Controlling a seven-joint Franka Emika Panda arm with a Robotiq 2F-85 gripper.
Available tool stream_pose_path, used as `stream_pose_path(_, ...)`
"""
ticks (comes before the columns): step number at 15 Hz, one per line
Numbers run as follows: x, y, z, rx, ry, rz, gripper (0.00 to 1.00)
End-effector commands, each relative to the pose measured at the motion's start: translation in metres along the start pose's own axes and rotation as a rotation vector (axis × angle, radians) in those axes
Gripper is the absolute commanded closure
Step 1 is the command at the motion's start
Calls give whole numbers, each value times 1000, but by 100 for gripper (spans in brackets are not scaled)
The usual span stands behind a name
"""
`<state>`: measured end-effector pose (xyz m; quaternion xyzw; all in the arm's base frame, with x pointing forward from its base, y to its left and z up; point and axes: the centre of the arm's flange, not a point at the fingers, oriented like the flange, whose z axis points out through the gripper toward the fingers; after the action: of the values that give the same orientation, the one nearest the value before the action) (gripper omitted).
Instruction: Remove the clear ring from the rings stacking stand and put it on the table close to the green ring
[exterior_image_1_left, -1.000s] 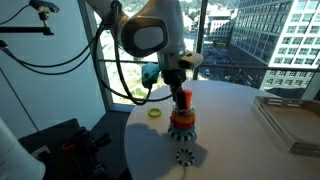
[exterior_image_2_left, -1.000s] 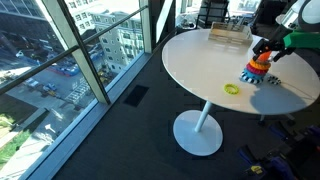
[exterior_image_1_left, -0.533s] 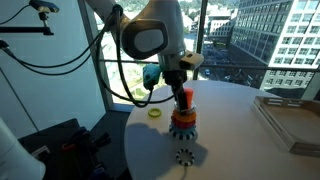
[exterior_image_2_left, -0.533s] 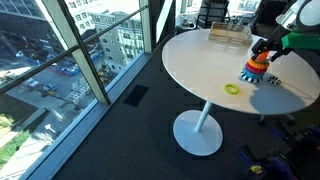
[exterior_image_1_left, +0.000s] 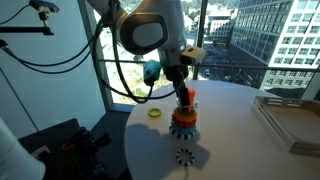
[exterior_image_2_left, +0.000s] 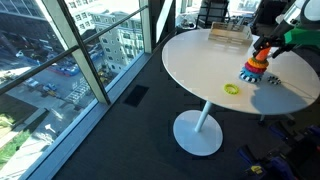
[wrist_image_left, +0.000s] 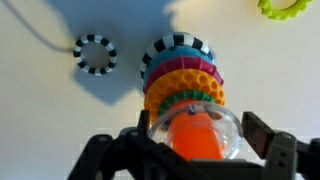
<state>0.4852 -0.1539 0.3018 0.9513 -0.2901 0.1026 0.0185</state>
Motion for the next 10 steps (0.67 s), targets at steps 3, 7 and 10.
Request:
stream_pose_path(3,-2,6,-41,32,44,15,34)
stream_pose_path(7,-2,5,-67,60,85,10,34)
stream_pose_path(10,-3,3,-86,87,121,2,34)
